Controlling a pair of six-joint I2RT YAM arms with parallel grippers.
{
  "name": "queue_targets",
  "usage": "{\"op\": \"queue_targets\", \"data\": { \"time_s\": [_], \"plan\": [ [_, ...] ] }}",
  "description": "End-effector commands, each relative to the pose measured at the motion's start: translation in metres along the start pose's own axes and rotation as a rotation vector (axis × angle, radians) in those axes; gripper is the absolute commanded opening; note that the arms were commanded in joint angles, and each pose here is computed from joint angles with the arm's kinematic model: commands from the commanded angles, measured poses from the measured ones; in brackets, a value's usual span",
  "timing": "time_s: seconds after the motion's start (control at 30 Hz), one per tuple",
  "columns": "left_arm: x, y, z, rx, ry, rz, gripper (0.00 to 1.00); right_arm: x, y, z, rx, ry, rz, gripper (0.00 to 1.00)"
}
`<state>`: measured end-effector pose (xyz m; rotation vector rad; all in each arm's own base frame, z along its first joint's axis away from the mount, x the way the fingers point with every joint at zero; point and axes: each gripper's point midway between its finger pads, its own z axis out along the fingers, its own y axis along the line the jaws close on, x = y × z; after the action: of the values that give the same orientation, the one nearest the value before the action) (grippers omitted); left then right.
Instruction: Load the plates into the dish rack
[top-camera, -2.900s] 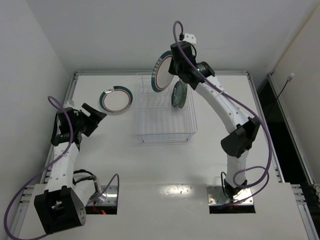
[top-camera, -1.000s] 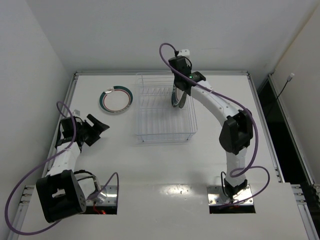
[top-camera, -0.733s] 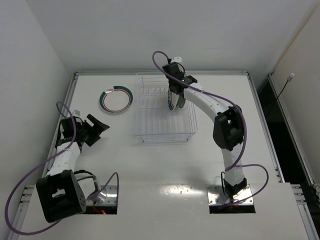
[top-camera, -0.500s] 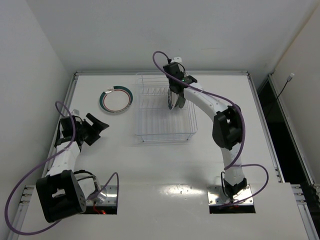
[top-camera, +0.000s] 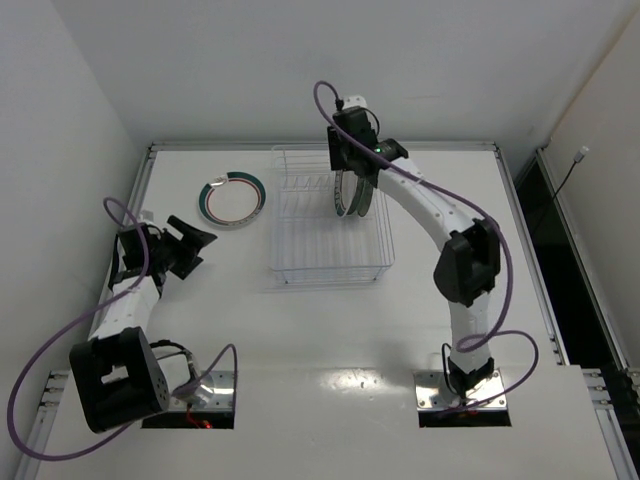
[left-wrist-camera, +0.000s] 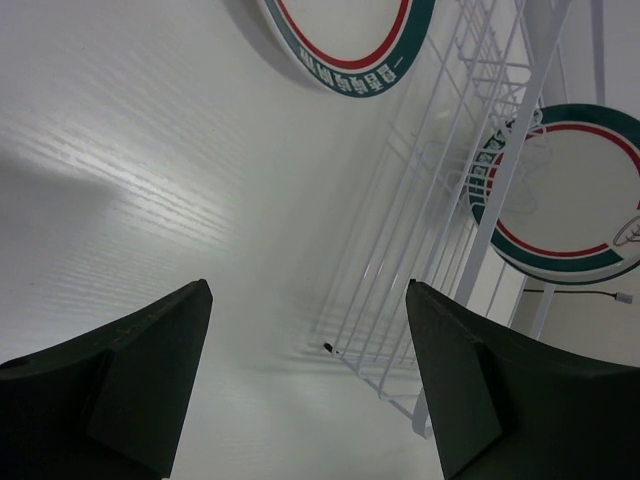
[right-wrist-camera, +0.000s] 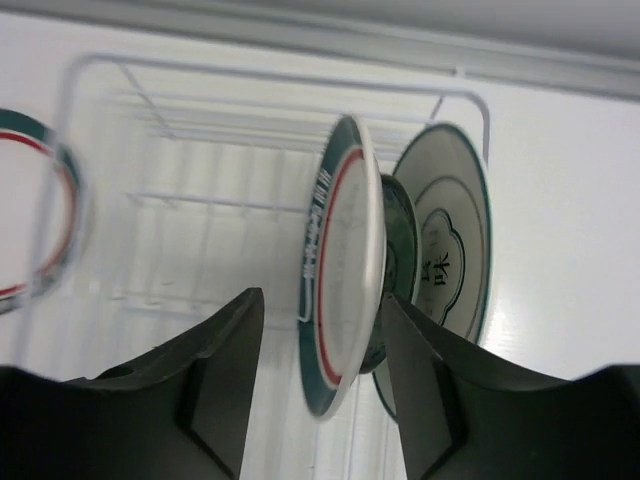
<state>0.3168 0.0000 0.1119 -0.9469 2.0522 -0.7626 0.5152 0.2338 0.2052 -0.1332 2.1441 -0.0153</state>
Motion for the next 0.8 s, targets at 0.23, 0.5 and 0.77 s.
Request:
{"op": "queue_targets", "data": {
  "time_s": [0.23,0.5,0.77],
  "plan": [
    [-0.033,0.002,0.035,-0.008,-0.097,0.041,0.76,-0.13,-0.01,-0.147,-0.24,-0.358,0.158,0.54],
    [-0.057,-0.007,0.107,-0.033,-0.087,0.012,0.75,-0.148,-0.05,-0.169,-0.197,-0.43,0.202,0.6],
    [-0.059,0.019,0.161,-0.117,-0.012,-0.024,0.69,-0.152,-0.093,-0.173,-0.175,-0.446,0.237,0.61]
  ]
}}
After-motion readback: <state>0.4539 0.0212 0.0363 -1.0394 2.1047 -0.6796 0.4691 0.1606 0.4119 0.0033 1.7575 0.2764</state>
